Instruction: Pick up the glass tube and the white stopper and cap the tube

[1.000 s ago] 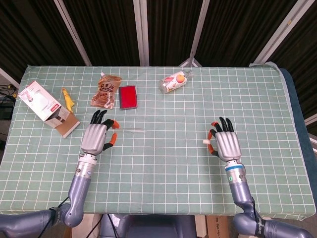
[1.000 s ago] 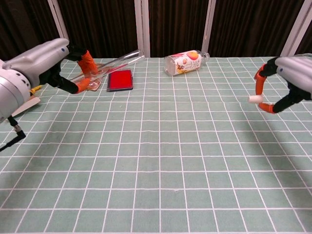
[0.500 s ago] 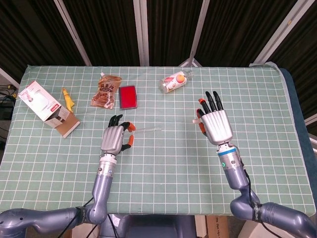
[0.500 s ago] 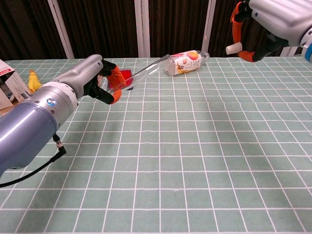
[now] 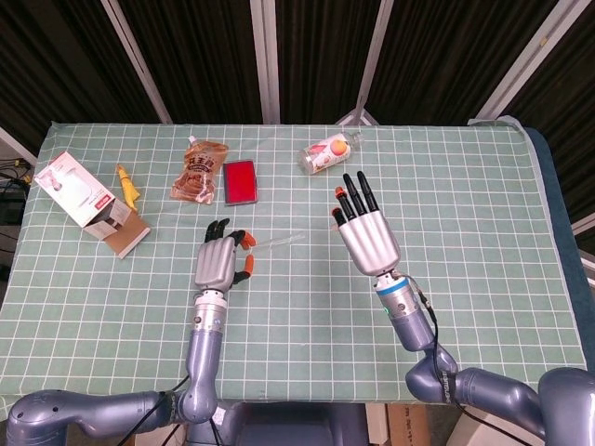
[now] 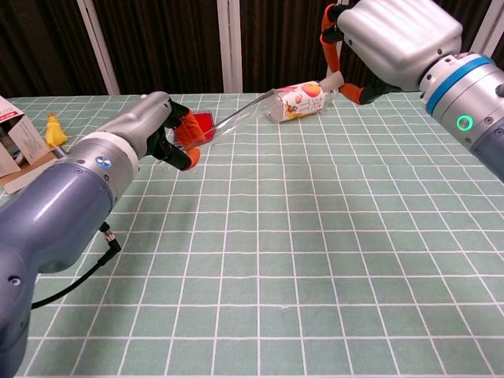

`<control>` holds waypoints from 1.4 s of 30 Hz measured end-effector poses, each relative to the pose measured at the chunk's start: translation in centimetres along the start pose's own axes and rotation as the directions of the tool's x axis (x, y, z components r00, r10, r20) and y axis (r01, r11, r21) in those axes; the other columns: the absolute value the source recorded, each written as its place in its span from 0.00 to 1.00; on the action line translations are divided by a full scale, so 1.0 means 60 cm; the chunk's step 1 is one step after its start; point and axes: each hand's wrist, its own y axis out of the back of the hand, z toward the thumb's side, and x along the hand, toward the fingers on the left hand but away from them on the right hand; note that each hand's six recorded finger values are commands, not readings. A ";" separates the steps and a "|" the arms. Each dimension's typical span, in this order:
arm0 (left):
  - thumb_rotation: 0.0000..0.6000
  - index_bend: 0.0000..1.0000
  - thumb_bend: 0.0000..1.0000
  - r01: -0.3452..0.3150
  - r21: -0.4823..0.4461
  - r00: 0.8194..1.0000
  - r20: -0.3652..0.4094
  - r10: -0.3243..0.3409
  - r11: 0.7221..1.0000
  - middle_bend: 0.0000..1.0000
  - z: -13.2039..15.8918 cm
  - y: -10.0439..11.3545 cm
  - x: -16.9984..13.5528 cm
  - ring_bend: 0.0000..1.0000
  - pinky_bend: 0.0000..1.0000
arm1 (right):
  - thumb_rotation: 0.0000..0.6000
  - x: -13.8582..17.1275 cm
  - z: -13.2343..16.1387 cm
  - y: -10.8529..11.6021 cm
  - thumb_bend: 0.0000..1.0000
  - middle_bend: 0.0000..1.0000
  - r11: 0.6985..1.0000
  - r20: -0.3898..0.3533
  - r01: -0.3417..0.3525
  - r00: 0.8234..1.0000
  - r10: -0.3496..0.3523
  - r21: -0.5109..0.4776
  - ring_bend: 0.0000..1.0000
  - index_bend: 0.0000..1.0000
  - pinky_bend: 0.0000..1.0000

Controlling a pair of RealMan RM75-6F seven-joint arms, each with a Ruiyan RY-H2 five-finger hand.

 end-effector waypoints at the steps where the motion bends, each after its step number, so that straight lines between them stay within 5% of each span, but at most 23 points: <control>1: 1.00 0.48 0.70 -0.001 0.003 1.000 -0.003 0.001 1.000 0.49 -0.001 0.001 0.001 0.09 0.00 | 1.00 0.000 0.002 0.000 0.38 0.27 1.000 -0.001 0.000 1.000 0.000 -0.001 0.03 0.64 0.00; 42: 1.00 0.49 0.70 0.035 0.014 0.999 -0.023 -0.035 0.999 0.49 0.013 -0.023 -0.001 0.09 0.00 | 1.00 0.005 0.056 -0.004 0.38 0.27 1.000 -0.034 0.004 0.999 -0.005 -0.023 0.03 0.64 0.00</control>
